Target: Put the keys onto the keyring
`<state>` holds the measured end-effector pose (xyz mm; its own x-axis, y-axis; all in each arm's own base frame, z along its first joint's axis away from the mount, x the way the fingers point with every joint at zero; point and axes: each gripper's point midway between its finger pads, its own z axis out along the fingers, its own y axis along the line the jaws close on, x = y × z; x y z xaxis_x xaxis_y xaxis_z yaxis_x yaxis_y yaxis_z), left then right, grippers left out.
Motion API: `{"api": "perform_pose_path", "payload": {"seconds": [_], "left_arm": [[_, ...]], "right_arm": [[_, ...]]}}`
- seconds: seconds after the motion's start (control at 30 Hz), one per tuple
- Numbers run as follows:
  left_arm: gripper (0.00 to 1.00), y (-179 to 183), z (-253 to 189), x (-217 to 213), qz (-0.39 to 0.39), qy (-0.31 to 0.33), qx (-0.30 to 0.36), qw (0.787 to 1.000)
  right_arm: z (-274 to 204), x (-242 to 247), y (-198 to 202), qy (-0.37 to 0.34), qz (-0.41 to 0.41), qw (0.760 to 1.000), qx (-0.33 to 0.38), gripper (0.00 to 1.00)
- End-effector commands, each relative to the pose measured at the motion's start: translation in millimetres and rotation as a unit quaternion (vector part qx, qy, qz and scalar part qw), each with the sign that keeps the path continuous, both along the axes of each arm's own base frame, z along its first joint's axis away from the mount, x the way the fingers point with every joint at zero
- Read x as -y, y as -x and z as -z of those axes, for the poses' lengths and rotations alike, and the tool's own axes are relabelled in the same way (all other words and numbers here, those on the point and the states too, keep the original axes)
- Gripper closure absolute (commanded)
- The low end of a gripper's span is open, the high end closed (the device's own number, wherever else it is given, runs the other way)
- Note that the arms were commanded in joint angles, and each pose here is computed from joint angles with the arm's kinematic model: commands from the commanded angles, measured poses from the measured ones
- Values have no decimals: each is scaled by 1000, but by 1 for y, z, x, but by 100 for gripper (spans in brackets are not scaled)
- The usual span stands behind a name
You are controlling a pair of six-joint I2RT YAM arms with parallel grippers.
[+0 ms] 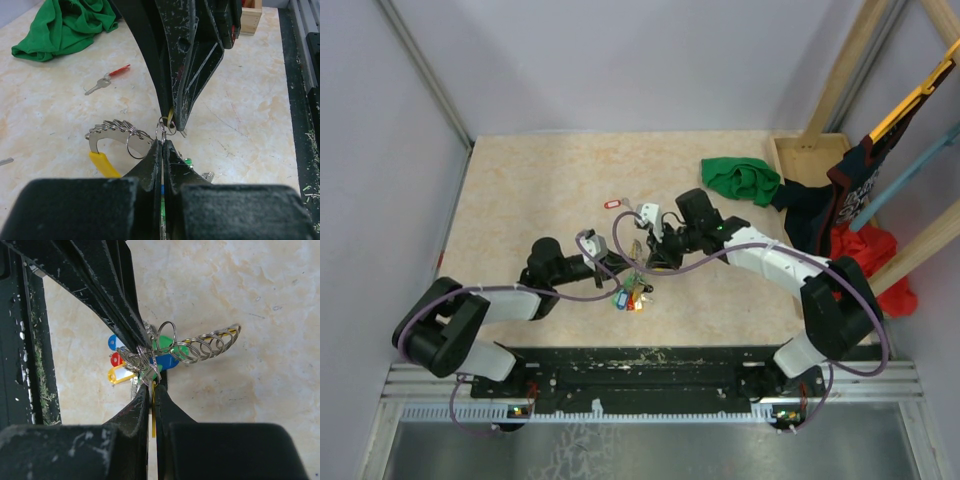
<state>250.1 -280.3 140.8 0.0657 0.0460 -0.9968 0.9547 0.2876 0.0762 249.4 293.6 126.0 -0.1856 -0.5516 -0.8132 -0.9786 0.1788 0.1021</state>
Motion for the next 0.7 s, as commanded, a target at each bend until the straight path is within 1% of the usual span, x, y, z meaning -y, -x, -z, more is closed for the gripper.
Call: {"api": "perform_pose_path", "payload": {"seconds": [0.0, 0.23, 0.37, 0.47, 0.67], "left_arm": [[100, -5, -20, -5, -20, 22, 46, 999], [100, -1, -18, -3, -21, 17, 66, 997], [100, 4, -21, -2, -21, 21, 85, 996], [100, 6, -26, -5, -28, 29, 100, 994], [100, 12, -33, -8, -30, 40, 126, 991]], "right_arm": [[7, 13, -12, 29, 53, 997, -38, 100], [6, 8, -9, 30, 74, 993, -92, 100], [-2, 6, -13, 30, 79, 993, -86, 100], [-9, 6, -25, 32, 106, 991, -71, 100], [-9, 2, -28, 57, 120, 987, -94, 100]]}}
